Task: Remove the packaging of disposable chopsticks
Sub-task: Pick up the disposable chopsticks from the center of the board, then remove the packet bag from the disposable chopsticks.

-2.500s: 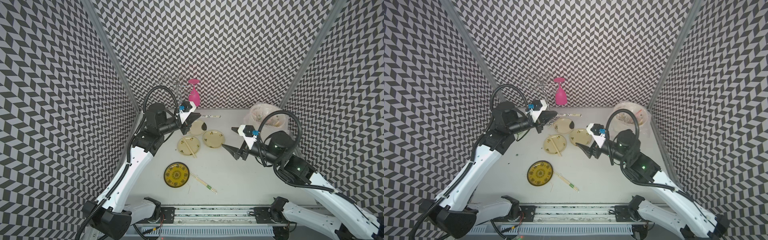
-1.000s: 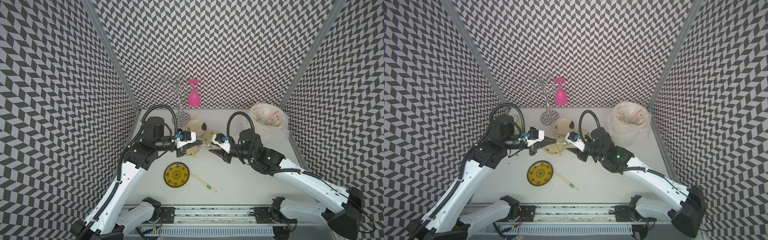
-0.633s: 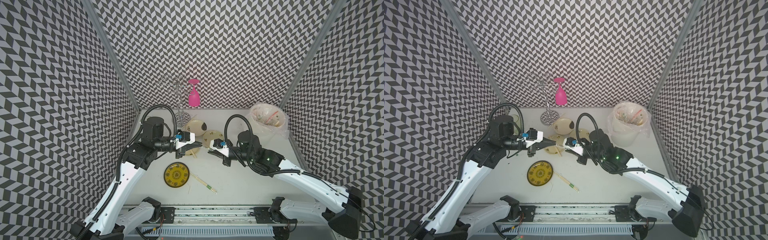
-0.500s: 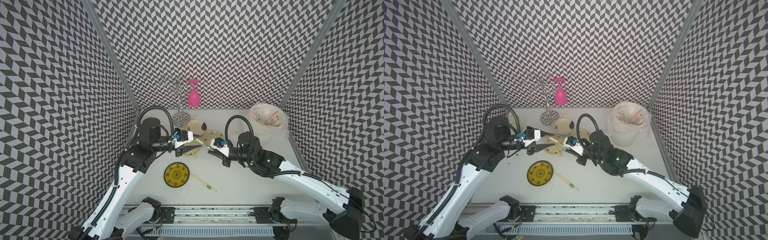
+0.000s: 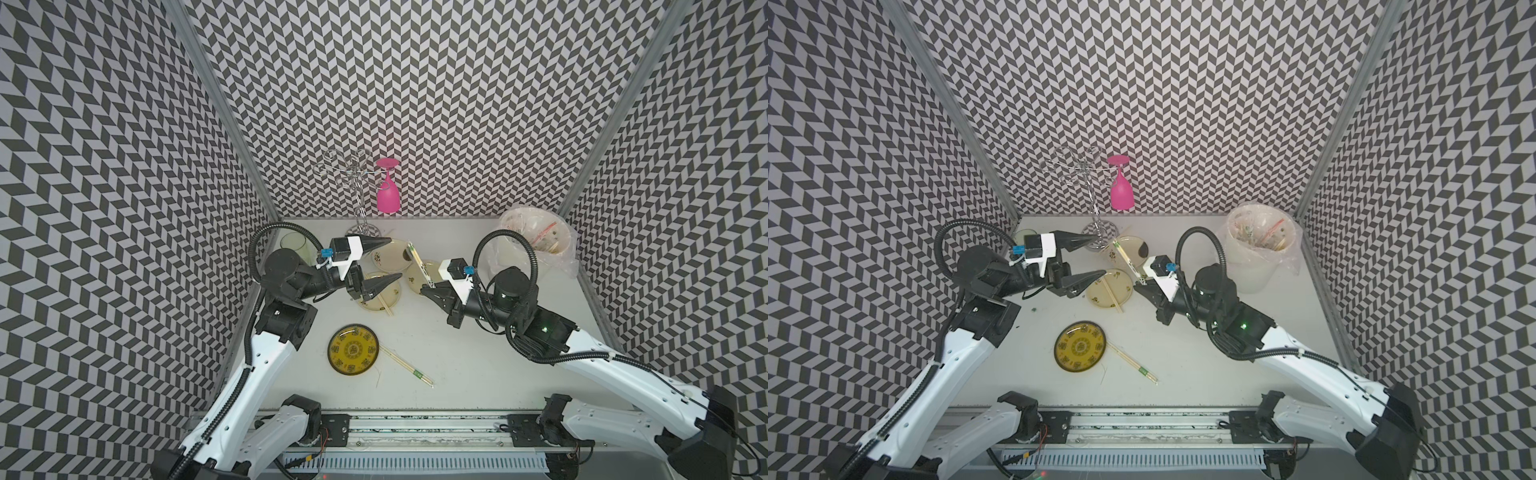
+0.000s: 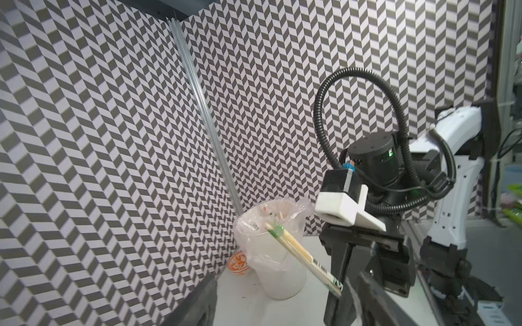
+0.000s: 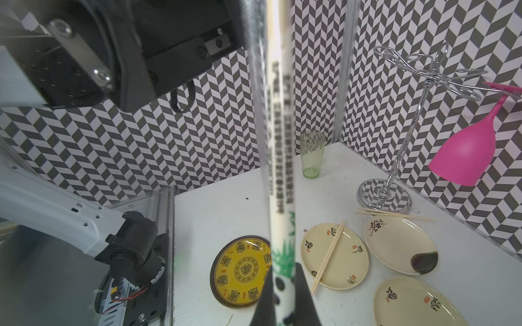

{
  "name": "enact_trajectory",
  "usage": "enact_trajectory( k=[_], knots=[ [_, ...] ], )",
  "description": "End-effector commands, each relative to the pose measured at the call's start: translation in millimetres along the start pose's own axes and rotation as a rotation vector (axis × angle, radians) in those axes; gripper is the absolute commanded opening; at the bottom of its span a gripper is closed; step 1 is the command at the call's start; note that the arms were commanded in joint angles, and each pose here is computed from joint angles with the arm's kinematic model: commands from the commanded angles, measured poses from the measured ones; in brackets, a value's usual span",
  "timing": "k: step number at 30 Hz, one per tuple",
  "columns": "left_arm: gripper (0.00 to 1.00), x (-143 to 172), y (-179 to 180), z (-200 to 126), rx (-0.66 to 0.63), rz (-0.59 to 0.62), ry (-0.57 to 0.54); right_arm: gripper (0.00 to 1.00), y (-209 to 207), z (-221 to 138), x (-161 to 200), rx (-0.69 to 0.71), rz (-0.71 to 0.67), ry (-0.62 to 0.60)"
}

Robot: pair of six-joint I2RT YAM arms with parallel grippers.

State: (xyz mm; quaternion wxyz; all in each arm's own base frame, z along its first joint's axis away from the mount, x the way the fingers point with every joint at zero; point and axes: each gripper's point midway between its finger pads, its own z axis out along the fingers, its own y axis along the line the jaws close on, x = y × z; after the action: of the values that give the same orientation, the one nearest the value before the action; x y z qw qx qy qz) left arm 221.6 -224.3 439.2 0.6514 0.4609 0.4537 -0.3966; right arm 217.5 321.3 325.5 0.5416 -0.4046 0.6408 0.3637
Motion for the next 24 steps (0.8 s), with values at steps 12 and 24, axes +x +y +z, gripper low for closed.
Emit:
enact_trajectory(
  k=[12,24],
  knots=[
    [0.66,-23,-2,4,0.071,-0.127,-0.081,0.0,-4,14,1,0.011,-0.013,0.01],
    [0.28,-12,12,10,0.036,-0.165,-0.046,0.0,4,19,2,0.007,-0.049,0.028]
  ],
)
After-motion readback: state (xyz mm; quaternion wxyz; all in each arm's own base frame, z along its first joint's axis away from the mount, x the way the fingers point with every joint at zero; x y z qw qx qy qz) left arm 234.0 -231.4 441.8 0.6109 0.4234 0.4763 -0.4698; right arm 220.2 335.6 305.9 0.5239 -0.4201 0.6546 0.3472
